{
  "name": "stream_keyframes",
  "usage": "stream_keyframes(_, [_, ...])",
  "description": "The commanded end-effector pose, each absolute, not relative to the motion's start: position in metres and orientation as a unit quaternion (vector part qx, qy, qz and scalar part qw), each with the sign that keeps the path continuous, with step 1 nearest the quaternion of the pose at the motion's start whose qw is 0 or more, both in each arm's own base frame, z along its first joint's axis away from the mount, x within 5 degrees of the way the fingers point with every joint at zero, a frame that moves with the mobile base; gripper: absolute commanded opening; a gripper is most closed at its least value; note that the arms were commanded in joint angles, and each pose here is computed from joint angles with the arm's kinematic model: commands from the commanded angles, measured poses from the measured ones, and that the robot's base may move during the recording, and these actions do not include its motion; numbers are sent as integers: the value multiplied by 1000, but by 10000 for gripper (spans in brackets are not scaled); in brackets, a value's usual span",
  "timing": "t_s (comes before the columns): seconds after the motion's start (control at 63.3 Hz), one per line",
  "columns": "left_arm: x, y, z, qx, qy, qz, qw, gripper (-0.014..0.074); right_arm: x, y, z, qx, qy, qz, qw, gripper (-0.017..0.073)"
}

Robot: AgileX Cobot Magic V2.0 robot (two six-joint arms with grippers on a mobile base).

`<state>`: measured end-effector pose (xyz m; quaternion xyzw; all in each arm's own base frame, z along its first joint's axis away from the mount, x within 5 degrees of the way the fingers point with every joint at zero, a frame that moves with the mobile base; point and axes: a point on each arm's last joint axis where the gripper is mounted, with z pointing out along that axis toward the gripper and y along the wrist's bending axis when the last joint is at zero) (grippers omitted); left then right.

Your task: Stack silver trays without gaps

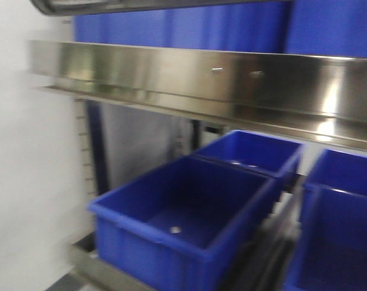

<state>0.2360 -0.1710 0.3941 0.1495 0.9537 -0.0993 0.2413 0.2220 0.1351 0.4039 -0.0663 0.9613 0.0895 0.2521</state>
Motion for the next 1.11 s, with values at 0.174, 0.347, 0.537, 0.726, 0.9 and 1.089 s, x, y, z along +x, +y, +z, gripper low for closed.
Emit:
stream_keyframes(0.174, [226,-159,407,162,954,-68,242,-48,218,125,424,-76,945,82,307,57])
stream_keyframes(0.347, [226,-159,407,162,954,-68,242,-48,218,125,424,-76,945,82,307,57])
stream_keyframes(0.537, [226,-159,407,162,954,-68,242,-48,218,125,424,-76,945,82,307,57])
stream_keyframes(0.726, [226,-159,407,162,954,-68,242,-48,218,125,424,-76,945,82,307,57])
stream_keyframes(0.9, [226,-159,407,162,954,-68,242,-48,218,125,424,-76,945,82,307,57])
stream_keyframes(1.089, [226,-159,407,162,954,-68,242,-48,218,125,424,-76,945,82,307,57])
